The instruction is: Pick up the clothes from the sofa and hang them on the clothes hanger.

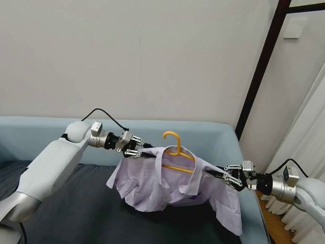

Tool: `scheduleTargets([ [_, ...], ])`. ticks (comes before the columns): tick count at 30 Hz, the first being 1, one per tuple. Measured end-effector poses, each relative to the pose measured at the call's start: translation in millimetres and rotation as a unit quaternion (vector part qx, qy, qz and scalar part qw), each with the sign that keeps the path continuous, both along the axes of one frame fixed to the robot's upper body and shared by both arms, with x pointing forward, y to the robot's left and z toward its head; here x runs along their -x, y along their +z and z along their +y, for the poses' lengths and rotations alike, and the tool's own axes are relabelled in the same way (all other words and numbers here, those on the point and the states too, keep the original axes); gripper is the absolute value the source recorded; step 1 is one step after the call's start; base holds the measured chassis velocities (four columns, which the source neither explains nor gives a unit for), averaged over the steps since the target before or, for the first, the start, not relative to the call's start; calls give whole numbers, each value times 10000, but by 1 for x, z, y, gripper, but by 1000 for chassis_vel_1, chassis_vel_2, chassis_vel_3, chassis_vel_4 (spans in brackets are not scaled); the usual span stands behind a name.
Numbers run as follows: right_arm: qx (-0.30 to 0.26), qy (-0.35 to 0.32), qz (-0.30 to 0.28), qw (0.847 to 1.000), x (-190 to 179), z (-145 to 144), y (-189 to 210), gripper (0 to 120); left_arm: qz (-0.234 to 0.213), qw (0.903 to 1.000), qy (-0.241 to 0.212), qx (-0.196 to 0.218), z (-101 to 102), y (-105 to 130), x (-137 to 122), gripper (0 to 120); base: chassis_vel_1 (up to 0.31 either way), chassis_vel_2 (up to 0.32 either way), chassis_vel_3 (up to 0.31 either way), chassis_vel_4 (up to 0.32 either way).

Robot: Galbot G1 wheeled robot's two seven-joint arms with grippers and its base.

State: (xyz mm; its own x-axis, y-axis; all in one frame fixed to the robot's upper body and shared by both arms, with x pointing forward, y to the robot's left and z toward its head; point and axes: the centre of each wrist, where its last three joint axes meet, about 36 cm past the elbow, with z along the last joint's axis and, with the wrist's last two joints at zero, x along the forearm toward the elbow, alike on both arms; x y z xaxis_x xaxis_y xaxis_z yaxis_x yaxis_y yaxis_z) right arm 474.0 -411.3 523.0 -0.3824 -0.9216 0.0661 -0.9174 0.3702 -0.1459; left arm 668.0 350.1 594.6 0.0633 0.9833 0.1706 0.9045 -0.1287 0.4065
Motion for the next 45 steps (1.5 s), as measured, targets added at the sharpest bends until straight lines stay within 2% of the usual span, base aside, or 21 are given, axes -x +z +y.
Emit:
scheduleTargets([
  [3,-330,-217,72,9992,-1,0,26,7,-56,9945,160,1031,13,14,5,60,0,0,0,0],
  [4,-442,-277,91,9986,0,2,35,7,-61,9923,234,1213,17,18,7,65,0,0,0,0],
  [7,-527,-324,105,9980,1,4,41,7,-63,9904,307,1348,19,19,9,67,0,0,0,0],
  [8,-644,-386,113,9971,2,7,49,7,-59,9871,440,1536,22,19,13,77,0,0,0,0],
  [10,-781,-515,87,9956,3,12,68,7,-6,9762,805,2014,27,8,22,84,0,0,0,0],
  [11,-781,-515,87,9956,3,12,68,7,-6,9762,805,2014,27,8,22,84,0,0,0,0],
  [12,-796,-612,70,9949,4,14,79,7,-8,9665,1060,2337,29,-1,28,90,0,0,0,0],
  [13,-795,-639,68,9948,4,15,82,7,-12,9647,1104,2392,29,-2,30,91,0,0,0,0],
  [15,-751,-774,77,9941,6,18,93,7,-8,9536,1343,2695,31,-12,37,99,0,0,0,0],
  [16,-751,-774,77,9941,6,18,93,7,-8,9536,1343,2695,31,-12,37,99,0,0,0,0],
  [17,-649,-1013,79,9927,11,21,107,7,86,9360,1714,3073,30,-34,51,100,0,0,0,0],
  [19,-521,-1323,25,9898,17,24,126,7,247,9179,2092,3363,25,-62,70,100,0,0,0,0],
  [20,-396,-1710,48,9845,24,29,143,7,359,9037,2462,3484,23,-85,94,100,0,0,0,0],
  [21,-396,-1710,48,9845,24,29,143,7,359,9037,2462,3484,23,-85,94,100,0,0,0,0],
  [24,-305,-2252,-7,9738,32,40,181,7,527,8832,3143,3440,19,-121,140,100,0,0,0,0],
  [25,-305,-2252,-7,9738,32,40,181,7,527,8832,3143,3440,19,-121,140,100,0,0,0,0],
  [29,-449,-2772,37,9598,43,53,226,7,721,8719,3667,3163,18,-158,187,100,0,0,0,0],
  [30,-449,-2772,37,9598,43,53,226,7,721,8719,3667,3163,18,-158,187,100,0,0,0,0],
  [34,-474,-3104,9,9494,54,56,258,7,858,8680,3866,2996,11,-192,214,100,0,0,0,0],
  [37,-435,-3221,-17,9457,57,56,267,7,831,8682,3901,2953,7,-203,222,100,0,0,0,0],
  [45,-275,-3592,-72,9328,65,61,272,7,848,8668,3914,2970,-1,-217,232,100,0,0,0,0],
])
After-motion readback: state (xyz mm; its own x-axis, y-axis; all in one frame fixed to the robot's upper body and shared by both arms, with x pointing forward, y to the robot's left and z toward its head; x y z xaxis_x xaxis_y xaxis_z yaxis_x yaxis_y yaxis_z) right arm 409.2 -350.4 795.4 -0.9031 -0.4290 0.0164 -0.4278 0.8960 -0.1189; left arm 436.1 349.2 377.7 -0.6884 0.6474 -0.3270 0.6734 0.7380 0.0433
